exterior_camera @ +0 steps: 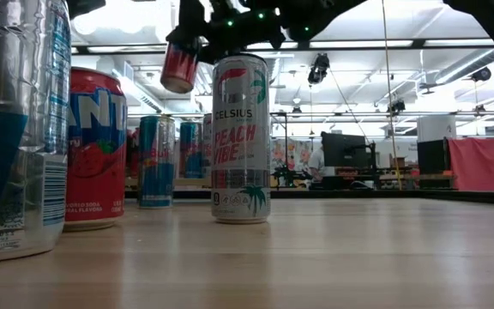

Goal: Place canned beverage on shelf
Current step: Put the red soda can on the shelf aligned with the other red soda can

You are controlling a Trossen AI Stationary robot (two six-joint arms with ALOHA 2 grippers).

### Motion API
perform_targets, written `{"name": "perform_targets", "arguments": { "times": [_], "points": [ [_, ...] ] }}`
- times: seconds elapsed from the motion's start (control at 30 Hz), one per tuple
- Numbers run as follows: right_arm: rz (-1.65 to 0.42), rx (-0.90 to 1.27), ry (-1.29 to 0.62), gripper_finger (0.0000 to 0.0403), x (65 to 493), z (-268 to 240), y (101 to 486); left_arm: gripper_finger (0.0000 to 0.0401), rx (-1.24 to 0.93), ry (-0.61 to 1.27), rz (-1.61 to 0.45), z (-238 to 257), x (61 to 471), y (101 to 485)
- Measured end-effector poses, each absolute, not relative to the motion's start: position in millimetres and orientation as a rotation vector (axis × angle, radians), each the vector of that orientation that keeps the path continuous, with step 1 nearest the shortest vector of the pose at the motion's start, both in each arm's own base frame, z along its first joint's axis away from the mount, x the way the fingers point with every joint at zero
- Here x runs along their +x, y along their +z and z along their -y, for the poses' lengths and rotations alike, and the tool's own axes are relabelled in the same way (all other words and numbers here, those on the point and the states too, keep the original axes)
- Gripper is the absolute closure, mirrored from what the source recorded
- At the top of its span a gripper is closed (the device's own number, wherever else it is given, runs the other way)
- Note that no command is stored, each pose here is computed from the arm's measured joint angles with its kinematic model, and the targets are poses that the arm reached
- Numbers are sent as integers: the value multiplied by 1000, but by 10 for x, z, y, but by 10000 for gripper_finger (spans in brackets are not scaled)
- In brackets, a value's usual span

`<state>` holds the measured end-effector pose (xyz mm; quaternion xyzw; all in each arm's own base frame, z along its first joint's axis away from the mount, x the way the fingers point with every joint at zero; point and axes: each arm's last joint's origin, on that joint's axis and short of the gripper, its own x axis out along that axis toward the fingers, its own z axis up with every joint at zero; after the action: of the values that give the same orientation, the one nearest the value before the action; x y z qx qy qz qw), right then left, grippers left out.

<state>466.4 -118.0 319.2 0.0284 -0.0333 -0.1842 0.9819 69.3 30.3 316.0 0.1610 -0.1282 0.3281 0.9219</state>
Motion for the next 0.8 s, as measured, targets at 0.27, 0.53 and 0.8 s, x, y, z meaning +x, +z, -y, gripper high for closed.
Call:
{"name": "perform_targets", "arguments": {
  "times": [0.27,0.53,0.8],
  "points": [
    [-47,2,-436,114,4646,1088,2866,76,330,673,260,-299,678,3152],
    [-62,11,-445,114,4806,1119,2691,76,330,670,252,-310,718,3150],
    [-56,-4,-419,114,5122,1187,2686,76,331,668,246,-311,721,3145]
  ]
}}
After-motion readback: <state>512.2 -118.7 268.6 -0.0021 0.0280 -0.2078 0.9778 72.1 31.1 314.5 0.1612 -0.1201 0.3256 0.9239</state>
